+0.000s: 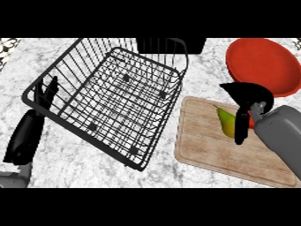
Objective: Pick the pear from the cutting board and place it in the tiered basket
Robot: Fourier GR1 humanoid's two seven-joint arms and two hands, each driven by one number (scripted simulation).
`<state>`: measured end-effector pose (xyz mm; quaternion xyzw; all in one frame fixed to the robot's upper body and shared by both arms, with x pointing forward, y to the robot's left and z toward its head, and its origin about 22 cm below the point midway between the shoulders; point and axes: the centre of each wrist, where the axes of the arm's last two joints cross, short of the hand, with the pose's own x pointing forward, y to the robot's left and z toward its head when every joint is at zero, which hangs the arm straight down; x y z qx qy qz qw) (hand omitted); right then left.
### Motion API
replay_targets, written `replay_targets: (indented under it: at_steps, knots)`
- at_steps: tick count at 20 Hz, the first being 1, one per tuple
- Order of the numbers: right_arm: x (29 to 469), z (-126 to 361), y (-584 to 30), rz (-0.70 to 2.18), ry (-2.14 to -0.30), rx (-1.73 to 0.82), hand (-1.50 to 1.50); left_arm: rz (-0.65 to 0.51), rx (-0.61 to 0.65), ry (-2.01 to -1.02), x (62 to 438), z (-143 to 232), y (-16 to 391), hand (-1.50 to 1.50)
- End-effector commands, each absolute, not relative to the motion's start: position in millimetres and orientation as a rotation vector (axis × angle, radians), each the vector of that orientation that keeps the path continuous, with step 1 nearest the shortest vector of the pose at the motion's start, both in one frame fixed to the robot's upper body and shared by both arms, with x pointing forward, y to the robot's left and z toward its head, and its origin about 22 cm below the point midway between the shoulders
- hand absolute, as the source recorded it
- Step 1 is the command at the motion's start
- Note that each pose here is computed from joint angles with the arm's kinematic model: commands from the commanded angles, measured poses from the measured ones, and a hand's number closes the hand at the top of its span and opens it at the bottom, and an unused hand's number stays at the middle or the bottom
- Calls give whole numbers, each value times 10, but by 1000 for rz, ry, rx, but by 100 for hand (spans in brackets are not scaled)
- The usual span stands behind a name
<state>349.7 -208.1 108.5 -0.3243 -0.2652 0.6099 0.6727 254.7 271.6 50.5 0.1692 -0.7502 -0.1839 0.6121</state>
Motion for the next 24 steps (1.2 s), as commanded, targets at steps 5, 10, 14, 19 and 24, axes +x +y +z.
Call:
replay_targets:
  at_steps: [5,10,14,19,24]
  knots:
    - [3519,839,-1975,1320,-578,-723,-150,-502,292,-1761,2562,476,2628,0]
    - [3442,686,-2235,1335,-586,-737,-150,-490,306,-1762,2538,497,2598,0]
    - [3460,676,-2162,1316,-587,-723,-150,-493,331,-1762,2603,492,2525,0]
    - [3487,503,-2197,1328,-576,-700,-150,-491,305,-1762,2525,505,2670,0]
    - [3460,292,-2017,1278,-681,-559,150,-477,284,-1742,2489,541,2626,0]
